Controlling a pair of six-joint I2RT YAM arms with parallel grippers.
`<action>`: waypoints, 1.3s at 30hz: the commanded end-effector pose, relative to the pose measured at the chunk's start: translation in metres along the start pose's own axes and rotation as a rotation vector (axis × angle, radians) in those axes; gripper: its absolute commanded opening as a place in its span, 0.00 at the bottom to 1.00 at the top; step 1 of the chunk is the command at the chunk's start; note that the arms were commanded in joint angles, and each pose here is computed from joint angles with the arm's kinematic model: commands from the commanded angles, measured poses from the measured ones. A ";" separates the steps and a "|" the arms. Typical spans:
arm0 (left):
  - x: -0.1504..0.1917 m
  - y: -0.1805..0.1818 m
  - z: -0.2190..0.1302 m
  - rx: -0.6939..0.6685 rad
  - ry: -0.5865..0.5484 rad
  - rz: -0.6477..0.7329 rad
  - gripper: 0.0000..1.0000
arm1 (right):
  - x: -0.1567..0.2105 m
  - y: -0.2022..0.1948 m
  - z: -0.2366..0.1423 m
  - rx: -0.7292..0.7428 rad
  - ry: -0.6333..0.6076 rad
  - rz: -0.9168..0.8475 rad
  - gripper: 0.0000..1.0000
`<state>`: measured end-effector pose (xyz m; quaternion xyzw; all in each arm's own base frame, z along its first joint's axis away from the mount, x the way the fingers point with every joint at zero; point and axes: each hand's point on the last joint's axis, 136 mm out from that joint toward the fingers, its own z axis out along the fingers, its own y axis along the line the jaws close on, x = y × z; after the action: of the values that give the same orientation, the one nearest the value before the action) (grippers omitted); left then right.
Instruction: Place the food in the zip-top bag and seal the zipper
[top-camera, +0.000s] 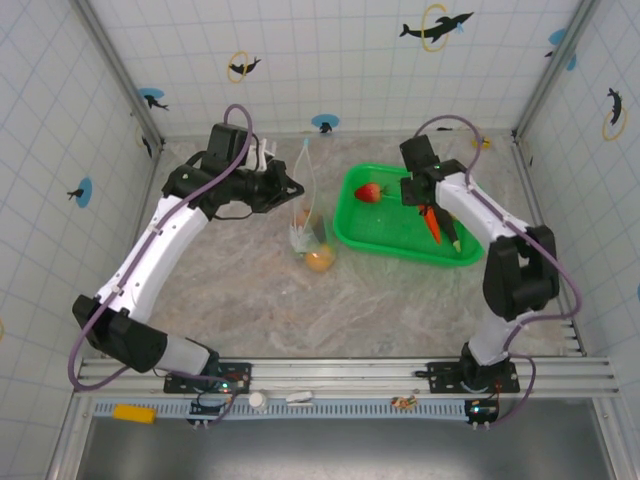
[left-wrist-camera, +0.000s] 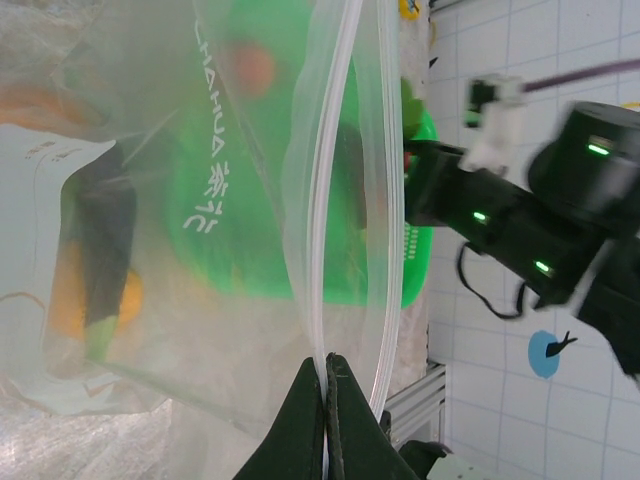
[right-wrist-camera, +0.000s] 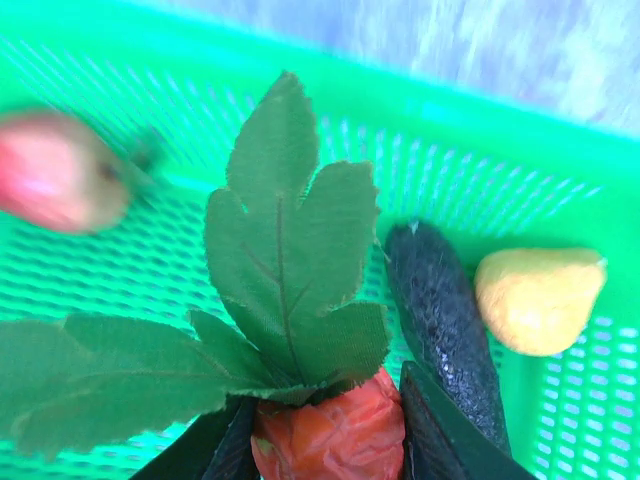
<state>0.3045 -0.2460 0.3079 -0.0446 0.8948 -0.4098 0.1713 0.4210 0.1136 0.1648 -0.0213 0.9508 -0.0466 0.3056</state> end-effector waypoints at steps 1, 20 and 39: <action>-0.007 -0.006 -0.002 0.012 -0.014 0.005 0.00 | -0.044 0.014 -0.054 -0.177 -0.222 0.131 0.27; -0.009 -0.010 0.015 0.095 0.011 -0.060 0.00 | -0.135 0.119 -0.325 -1.178 -0.912 0.226 0.25; -0.016 -0.015 0.009 0.121 0.002 -0.065 0.00 | -0.119 0.193 -0.317 -1.198 -0.882 0.045 0.24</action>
<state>0.3196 -0.2590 0.3099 -0.0627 0.8728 -0.4577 0.1573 0.3295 0.3365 0.4837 -0.1712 0.5948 0.5243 0.5848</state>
